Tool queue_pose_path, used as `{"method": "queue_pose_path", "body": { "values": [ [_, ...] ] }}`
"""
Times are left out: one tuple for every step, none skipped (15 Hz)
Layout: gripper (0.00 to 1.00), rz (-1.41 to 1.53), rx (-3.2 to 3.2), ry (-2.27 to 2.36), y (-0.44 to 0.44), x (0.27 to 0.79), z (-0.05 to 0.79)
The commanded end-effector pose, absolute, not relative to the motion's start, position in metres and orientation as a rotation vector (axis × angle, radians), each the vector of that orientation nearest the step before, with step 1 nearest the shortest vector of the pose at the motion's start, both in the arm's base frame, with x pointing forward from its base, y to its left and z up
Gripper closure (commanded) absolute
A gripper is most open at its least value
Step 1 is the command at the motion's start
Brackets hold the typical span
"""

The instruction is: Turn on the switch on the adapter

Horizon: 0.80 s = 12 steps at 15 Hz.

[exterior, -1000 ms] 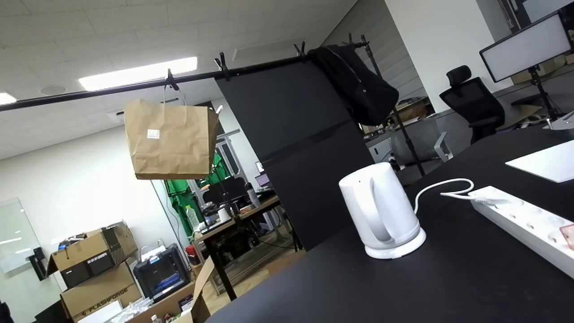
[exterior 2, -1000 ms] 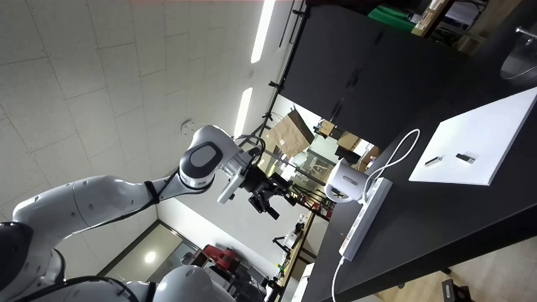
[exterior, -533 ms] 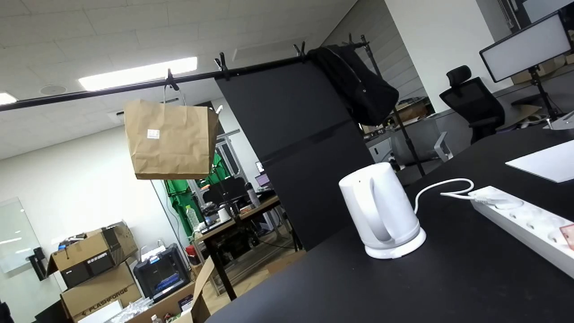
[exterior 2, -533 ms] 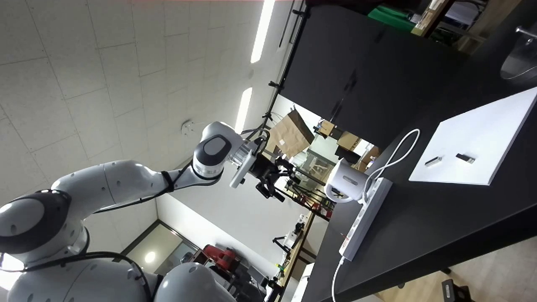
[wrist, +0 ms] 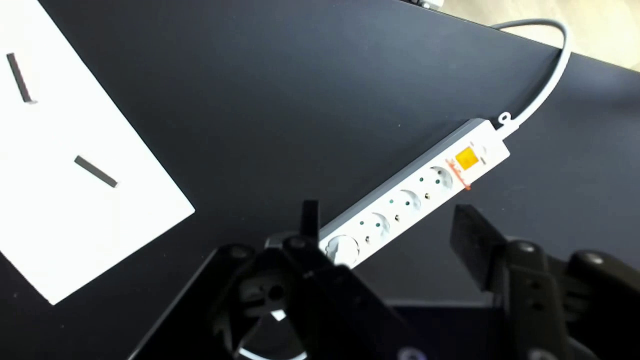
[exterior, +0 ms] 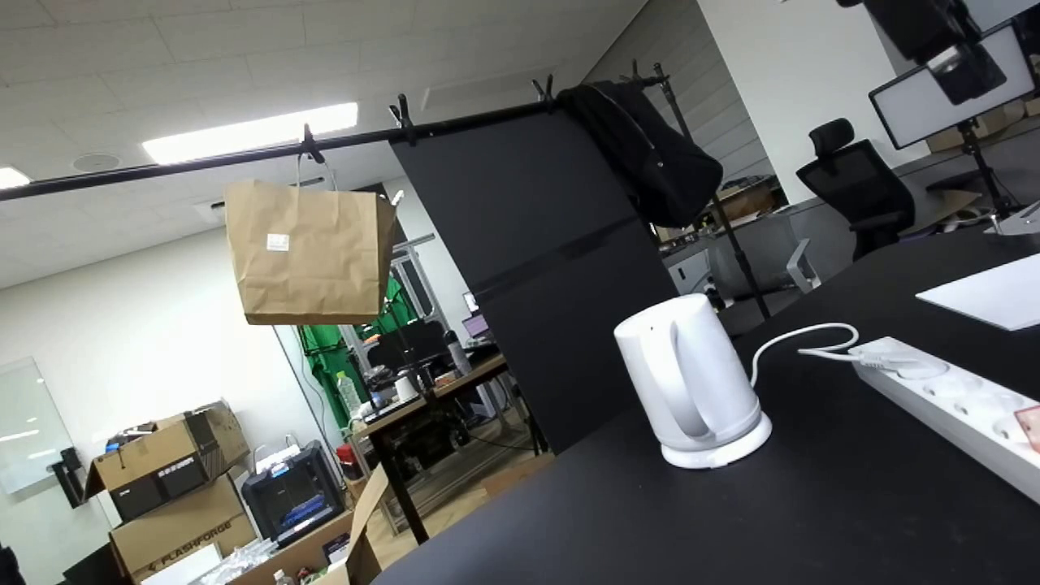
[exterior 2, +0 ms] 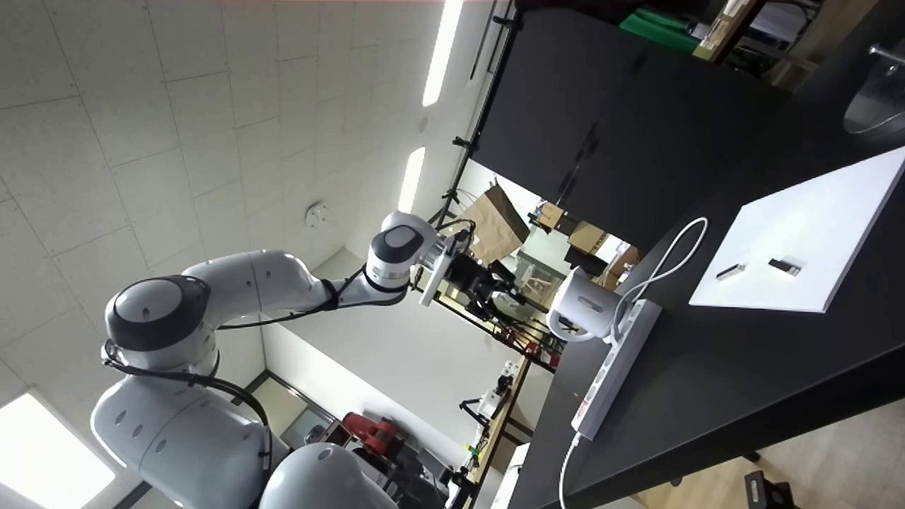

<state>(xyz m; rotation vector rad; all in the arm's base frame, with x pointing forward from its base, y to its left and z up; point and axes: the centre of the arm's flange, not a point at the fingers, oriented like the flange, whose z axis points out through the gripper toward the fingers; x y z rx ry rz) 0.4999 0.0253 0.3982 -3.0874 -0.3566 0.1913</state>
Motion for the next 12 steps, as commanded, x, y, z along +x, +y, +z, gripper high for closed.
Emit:
{"method": "queue_pose_path", "body": {
  "values": [
    [0.62, 0.309, -3.127, -0.094, 0.050, 0.524, 0.399],
    [0.68, 0.310, -3.131, -0.037, 0.056, 0.523, 0.397],
    [0.75, 0.299, -3.134, 0.024, 0.061, 0.522, 0.394],
    [0.81, 0.288, -3.130, 0.087, 0.066, 0.519, 0.390],
    [0.89, 0.240, -3.134, 0.168, 0.070, 0.515, 0.385],
    [0.95, 0.210, -3.136, 0.232, 0.074, 0.511, 0.381],
    [0.99, 0.155, -3.144, 0.293, 0.077, 0.507, 0.377],
    [1.00, 0.106, -3.143, 0.354, 0.081, 0.504, 0.374],
    [1.00, 0.051, -3.135, 0.410, 0.085, 0.499, 0.370],
    [1.00, -0.004, -3.122, 0.465, 0.089, 0.496, 0.367],
    [1.00, -0.058, -3.106, 0.519, 0.094, 0.490, 0.363],
    [1.00, -0.116, -3.088, 0.570, 0.100, 0.486, 0.358]
  ]
}}
